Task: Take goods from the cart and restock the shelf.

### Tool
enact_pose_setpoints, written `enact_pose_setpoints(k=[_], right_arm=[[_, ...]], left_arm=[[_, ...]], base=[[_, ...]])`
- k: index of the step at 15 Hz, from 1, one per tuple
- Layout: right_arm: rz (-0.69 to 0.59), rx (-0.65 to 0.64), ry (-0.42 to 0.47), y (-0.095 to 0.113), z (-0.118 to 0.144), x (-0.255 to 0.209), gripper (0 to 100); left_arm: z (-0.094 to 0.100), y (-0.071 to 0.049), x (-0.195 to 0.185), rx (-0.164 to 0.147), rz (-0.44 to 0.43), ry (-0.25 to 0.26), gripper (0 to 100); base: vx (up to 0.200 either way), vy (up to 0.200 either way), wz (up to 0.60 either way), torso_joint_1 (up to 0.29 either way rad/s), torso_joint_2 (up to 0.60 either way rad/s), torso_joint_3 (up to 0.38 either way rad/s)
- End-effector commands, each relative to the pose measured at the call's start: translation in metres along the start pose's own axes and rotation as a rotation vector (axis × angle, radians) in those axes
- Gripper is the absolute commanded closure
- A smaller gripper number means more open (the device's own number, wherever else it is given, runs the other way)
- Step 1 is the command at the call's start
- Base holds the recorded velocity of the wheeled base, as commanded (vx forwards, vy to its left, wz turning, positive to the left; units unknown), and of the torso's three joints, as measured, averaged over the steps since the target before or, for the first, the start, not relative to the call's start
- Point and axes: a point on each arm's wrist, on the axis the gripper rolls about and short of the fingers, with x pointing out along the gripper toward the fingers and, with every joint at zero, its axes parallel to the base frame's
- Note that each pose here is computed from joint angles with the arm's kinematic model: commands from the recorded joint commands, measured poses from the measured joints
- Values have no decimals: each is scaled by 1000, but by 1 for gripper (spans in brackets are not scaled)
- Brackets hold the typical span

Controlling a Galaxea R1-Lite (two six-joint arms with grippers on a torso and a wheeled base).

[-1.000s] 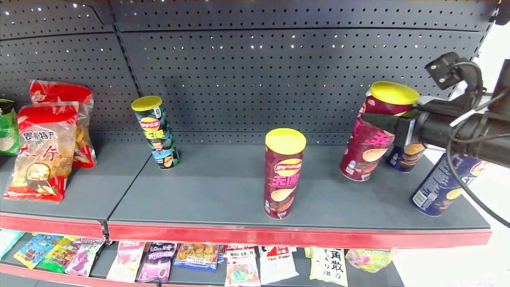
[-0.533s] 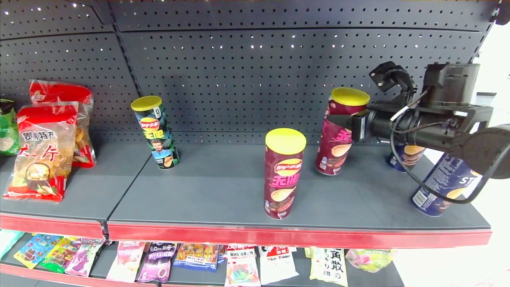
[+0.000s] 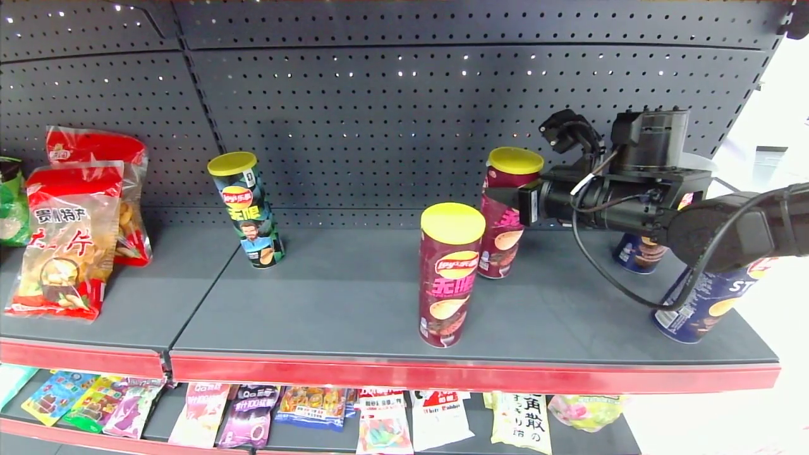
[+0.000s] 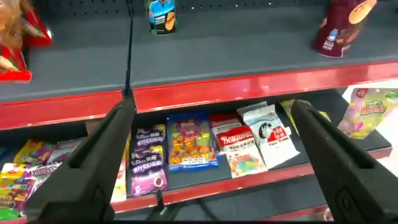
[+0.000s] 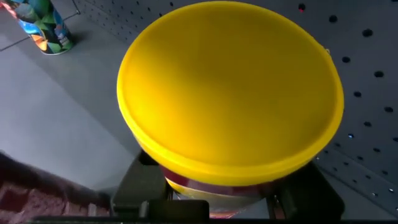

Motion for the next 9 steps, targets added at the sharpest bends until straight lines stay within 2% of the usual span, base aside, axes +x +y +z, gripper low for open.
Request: enact_pose_setpoints(k=[1, 2, 3, 4, 5, 7, 9], right_arm=[[3, -1, -6, -1, 1, 7, 100], [9, -1, -5, -1, 0, 8, 100], [9, -1, -5, -1, 0, 8, 100], [9, 1, -5, -1, 0, 8, 100], [9, 0, -7, -1, 0, 8, 100], [9, 2, -7, -1, 0, 8, 100], [9, 1, -8, -1, 1, 8, 100]], left_arm=[[-2, 0, 0, 0, 31, 6, 0], [-2, 2, 0, 0, 165, -6, 0], [-2, 2, -1, -8, 260, -16, 0], [-2, 2, -2, -14, 271, -21, 0], [-5, 2, -2, -4, 269, 2, 0], [-8, 2, -4, 4, 246, 17, 0], [-8, 1, -4, -5, 195, -5, 0]], base=[[0, 0, 0, 0, 0, 0], [0, 0, 0, 0, 0, 0], [0, 0, 0, 0, 0, 0], [0, 0, 0, 0, 0, 0], [0, 0, 0, 0, 0, 0], [0, 0, 0, 0, 0, 0], [0, 0, 0, 0, 0, 0]])
